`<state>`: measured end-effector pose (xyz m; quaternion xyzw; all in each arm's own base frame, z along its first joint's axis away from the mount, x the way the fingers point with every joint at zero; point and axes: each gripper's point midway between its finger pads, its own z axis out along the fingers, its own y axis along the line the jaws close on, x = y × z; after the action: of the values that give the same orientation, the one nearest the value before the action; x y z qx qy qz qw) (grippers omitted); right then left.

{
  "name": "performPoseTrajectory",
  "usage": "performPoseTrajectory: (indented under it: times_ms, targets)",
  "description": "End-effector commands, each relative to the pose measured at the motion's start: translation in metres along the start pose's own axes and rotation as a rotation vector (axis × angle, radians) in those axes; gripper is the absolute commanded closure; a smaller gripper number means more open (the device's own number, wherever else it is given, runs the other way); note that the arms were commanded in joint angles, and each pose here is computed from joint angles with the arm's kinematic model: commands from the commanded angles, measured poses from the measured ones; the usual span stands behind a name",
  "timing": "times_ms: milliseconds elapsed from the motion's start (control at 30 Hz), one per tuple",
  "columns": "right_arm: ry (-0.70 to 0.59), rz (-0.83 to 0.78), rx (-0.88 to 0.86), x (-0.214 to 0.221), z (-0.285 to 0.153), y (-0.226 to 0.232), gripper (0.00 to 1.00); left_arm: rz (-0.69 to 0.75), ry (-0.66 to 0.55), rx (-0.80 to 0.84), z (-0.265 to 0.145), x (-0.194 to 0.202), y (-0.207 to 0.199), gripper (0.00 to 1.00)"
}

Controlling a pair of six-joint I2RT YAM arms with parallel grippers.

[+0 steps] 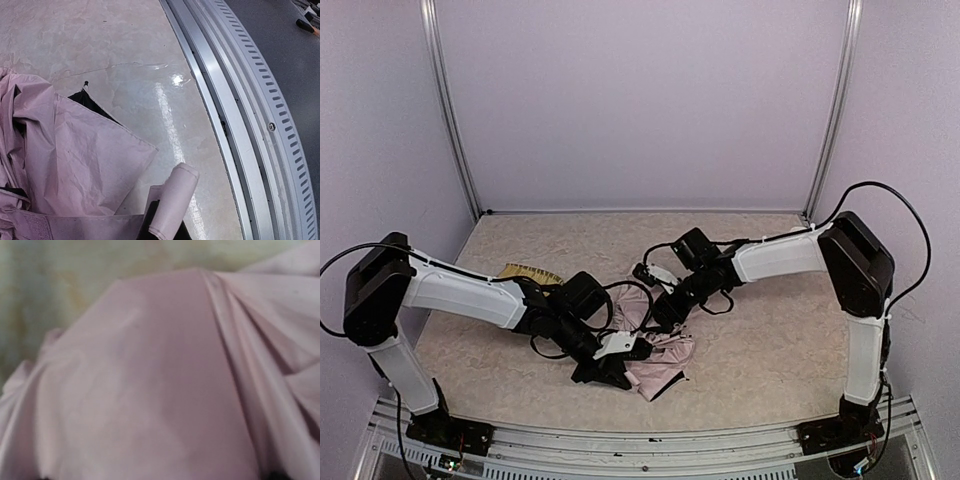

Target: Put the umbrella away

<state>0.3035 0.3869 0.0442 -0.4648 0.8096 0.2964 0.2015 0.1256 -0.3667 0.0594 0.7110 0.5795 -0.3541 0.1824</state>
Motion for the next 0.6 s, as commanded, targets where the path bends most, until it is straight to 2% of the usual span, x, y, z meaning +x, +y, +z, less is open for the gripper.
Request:
performPoseTrajectory:
  times_ms: [0,167,233,267,333,433,567]
  targets:
    - [0.155,0.025,0.192,0.046,0.017,-0.041,0.20,0.000,-0.011,-0.039,-0.008,-0.004,0.004,1.00]
    - [0.129,-0.027,0.265,0.031,0.006,-0.054,0.60,0.006,-0.029,-0.097,-0.012,-0.006,0.015,1.00]
    - [0.081,-0.055,0.296,0.013,-0.006,-0.059,0.72,0.010,-0.053,-0.142,-0.017,-0.009,0.027,1.00]
    - [0.053,-0.065,0.312,0.002,-0.014,-0.063,0.75,0.013,-0.070,-0.177,-0.020,-0.012,0.035,0.97]
    - [-0.005,-0.094,0.348,-0.020,-0.031,-0.072,0.81,0.011,-0.112,-0.271,-0.030,-0.021,0.057,0.85]
    - [-0.083,-0.166,0.444,-0.053,-0.061,-0.087,0.90,0.006,-0.210,-0.396,-0.058,-0.040,0.085,0.54]
    - [-0.155,-0.294,0.667,-0.095,-0.113,-0.116,0.99,0.074,-0.335,-0.453,-0.095,-0.057,0.084,0.32]
